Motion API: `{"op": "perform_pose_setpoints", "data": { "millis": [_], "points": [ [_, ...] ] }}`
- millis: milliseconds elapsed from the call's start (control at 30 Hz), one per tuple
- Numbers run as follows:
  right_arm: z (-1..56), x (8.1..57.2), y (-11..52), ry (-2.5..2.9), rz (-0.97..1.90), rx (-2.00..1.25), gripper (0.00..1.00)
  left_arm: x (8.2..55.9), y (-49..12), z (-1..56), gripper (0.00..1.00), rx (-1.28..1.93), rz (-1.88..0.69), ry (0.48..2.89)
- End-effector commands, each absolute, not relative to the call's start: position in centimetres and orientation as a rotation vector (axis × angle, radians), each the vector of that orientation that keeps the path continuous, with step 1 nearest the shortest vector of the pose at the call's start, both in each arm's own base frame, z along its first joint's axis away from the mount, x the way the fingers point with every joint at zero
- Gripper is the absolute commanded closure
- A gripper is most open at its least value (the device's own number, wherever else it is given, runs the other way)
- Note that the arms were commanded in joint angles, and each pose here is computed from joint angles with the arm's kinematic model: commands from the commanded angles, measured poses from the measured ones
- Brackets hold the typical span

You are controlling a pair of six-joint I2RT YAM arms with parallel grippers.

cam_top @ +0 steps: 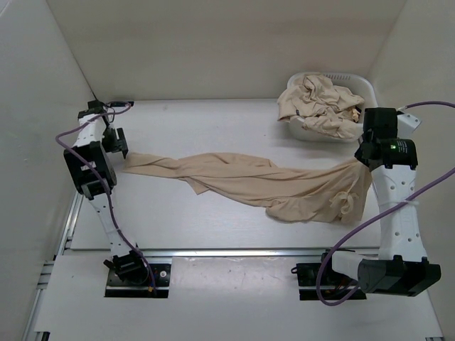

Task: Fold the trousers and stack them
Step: Flatten the trousers out

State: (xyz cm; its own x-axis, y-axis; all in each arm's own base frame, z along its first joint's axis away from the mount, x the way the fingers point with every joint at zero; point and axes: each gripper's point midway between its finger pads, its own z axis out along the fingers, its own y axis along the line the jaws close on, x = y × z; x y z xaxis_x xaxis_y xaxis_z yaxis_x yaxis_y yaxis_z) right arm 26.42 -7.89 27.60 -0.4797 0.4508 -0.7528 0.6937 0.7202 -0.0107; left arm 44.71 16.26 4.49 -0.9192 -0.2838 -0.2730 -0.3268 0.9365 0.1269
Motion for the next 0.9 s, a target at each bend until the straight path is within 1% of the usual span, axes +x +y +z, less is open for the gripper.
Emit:
{"op": "perform_pose_setpoints", "data": {
  "millis": [0, 33, 67, 133, 200, 233, 267, 333, 367, 400, 533, 767, 867],
  "points": [
    [28.7, 27.4, -7.7, 2.101, -0.349, 0.863, 1.0, 43.2, 18.9, 9.7, 0.08, -0.534, 0.289, 2.7],
    [28.7, 27.4, -7.7, 2.101, -0.349, 0.863, 1.0, 43.1, 19.2, 9.8, 0.08, -0.542, 0.277, 2.678],
    [28.2, 27.3, -7.7, 2.112, -0.355, 0.863, 1.0, 41.9, 18.8, 9.2, 0.09, -0.553, 0.239, 2.696],
    [27.2, 27.3, -7.3, 2.141, -0.336, 0.866, 1.0, 41.0, 18.5, 7.9, 0.17, -0.558, 0.232, 2.731],
    [27.2, 27.3, -7.3, 2.142, -0.335, 0.866, 1.0, 39.9, 17.7, 6.0, 0.3, -0.562, 0.202, 2.788],
    [27.2, 27.3, -7.3, 2.142, -0.335, 0.866, 1.0, 39.5, 17.6, 5.2, 0.43, -0.566, 0.196, 2.812],
    [27.2, 27.3, -7.3, 2.142, -0.335, 0.866, 1.0, 39.3, 16.9, 4.3, 0.48, -0.562, 0.143, 2.834],
    [27.1, 27.1, -7.3, 2.15, -0.34, 0.866, 1.0, 39.3, 16.4, 3.4, 0.48, -0.56, 0.106, 2.847],
    [27.1, 27.1, -7.3, 2.15, -0.34, 0.866, 1.0, 39.4, 15.9, 3.0, 0.43, -0.555, 0.058, 2.854],
    [27.1, 27.1, -7.3, 2.15, -0.34, 0.866, 1.0, 39.6, 15.4, 3.0, 0.4, -0.538, 0.055, 2.857],
    [27.1, 26.8, -7.2, 2.138, -0.326, 0.899, 1.0, 40.4, 14.7, 1.8, 0.3, -0.52, 0.008, 2.861],
    [26.0, 26.2, -6.9, 2.144, -0.309, 0.918, 1.0, 40.9, 13.6, 0.0, 0.29, -0.504, -0.06, 2.892],
    [26.1, 26.4, -6.7, 2.14, -0.295, 0.915, 1.0, 40.3, 13.1, -1.4, 0.29, -0.473, 0.019, 2.947]
  ]
}}
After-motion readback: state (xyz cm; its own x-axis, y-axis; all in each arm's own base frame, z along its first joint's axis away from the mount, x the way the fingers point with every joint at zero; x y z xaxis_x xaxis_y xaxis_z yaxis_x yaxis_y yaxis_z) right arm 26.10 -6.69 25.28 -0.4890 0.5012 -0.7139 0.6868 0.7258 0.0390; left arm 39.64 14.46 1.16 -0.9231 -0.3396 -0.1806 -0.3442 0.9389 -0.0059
